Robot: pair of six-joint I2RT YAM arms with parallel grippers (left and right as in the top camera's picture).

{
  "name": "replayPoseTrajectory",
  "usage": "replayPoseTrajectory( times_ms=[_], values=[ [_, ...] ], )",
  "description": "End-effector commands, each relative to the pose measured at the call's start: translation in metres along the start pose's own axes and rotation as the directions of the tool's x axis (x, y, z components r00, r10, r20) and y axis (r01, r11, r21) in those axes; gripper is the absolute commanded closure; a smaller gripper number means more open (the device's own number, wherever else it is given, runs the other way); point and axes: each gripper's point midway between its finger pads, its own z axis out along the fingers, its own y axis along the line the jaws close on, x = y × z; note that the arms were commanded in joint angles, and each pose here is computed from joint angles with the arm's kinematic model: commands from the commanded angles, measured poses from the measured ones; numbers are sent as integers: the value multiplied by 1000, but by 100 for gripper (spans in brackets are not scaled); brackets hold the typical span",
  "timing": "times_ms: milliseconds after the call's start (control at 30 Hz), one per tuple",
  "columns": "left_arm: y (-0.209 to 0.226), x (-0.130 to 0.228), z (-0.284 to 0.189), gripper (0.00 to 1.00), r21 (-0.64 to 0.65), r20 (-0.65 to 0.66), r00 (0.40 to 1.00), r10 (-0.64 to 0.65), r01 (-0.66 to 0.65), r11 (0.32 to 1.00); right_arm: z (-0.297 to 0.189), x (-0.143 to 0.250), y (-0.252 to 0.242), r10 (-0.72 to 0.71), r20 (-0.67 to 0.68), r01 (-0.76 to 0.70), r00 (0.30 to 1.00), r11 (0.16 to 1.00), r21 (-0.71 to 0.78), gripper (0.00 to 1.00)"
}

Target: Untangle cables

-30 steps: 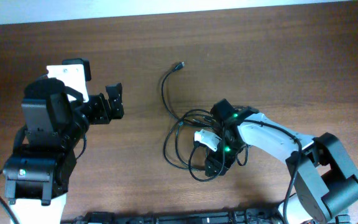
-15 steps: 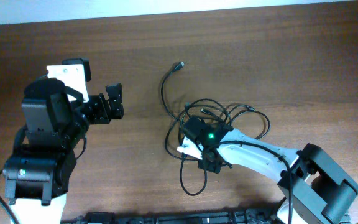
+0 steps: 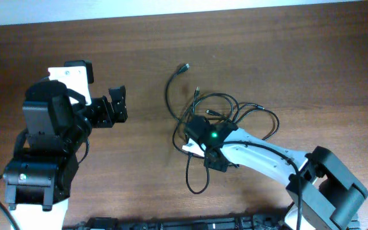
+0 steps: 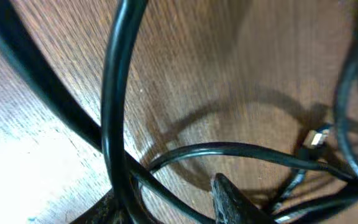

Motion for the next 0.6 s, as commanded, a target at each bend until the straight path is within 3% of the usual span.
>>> replayPoseTrajectory(
  times_ms=[0,567],
  values=[
    [2,-1,-1,1,-8,3,1000,-15,15,1000,-13,-14,-5,-47,43,47,998,999,6,62],
    [2,-1,-1,1,-7,3,1000,-14,14,1000,-25,-23,7,-45,85,52,995,995,-85,72]
  ],
)
